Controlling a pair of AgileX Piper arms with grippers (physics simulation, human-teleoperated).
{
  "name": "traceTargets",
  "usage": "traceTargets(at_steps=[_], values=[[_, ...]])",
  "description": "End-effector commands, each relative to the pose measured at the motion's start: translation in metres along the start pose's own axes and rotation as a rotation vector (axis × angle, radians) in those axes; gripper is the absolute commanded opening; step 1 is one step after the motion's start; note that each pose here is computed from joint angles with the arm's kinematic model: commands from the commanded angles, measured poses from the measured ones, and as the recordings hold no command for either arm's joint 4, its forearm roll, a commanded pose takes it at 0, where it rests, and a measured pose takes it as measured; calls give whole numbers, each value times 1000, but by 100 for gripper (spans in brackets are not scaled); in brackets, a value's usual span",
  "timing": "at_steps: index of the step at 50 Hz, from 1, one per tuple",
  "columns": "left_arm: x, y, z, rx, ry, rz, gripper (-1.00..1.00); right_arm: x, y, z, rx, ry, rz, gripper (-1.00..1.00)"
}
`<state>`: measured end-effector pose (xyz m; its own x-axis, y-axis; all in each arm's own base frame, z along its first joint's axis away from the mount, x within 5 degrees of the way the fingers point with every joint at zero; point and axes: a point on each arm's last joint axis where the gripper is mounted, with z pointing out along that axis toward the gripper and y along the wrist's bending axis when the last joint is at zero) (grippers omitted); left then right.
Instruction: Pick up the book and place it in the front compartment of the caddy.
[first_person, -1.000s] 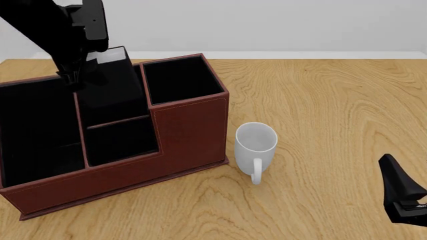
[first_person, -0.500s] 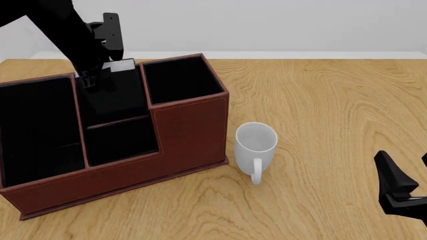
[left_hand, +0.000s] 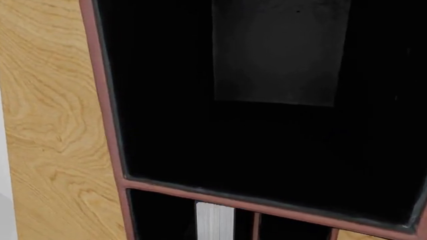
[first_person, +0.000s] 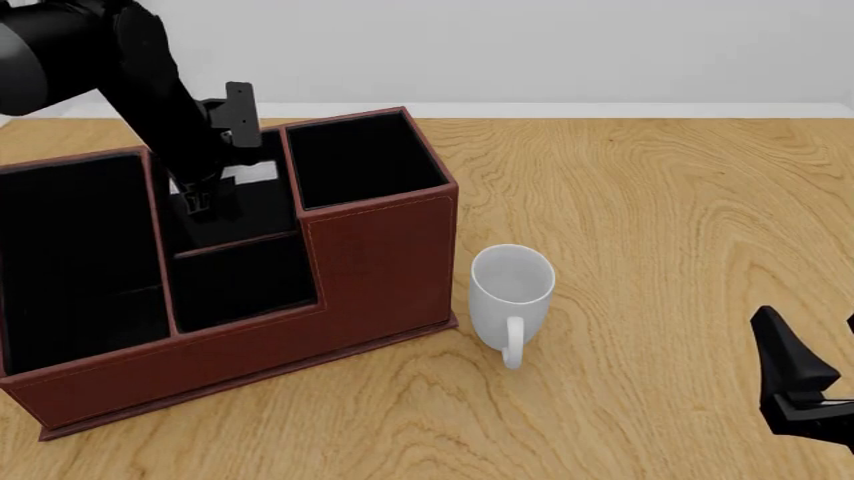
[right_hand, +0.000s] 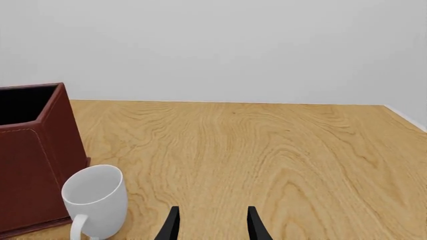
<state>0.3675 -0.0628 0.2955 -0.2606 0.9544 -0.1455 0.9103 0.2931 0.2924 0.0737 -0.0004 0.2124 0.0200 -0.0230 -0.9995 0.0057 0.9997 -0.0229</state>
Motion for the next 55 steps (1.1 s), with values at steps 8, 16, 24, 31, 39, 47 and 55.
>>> traceTargets(at_steps=[8, 16, 24, 31, 39, 47, 55], values=[[-3, 13, -4, -25, -8, -1, 100, 0, 0, 0, -3, -3, 8, 100], [-4, 19, -39, -66, -26, 4, 100, -1, 0, 9, 5, -3, 42, 100], [-9, 14, -68, -117, -57, 24, 100, -3, 1, 6, -11, -20, 47, 100], [-43, -38, -129, -193, -191, 80, 100, -4, 0, -6, -8, -51, 54, 100], [-35, -75, -178, -264, -287, 84, 100, -4, 1, -16, -23, -86, 58, 100], [-12, -109, -205, -304, -339, 81, 100, -9, 1, -18, -28, -102, 69, 100], [12, -157, -226, -323, -420, 121, 100, -12, 2, -19, -42, -108, 72, 100]])
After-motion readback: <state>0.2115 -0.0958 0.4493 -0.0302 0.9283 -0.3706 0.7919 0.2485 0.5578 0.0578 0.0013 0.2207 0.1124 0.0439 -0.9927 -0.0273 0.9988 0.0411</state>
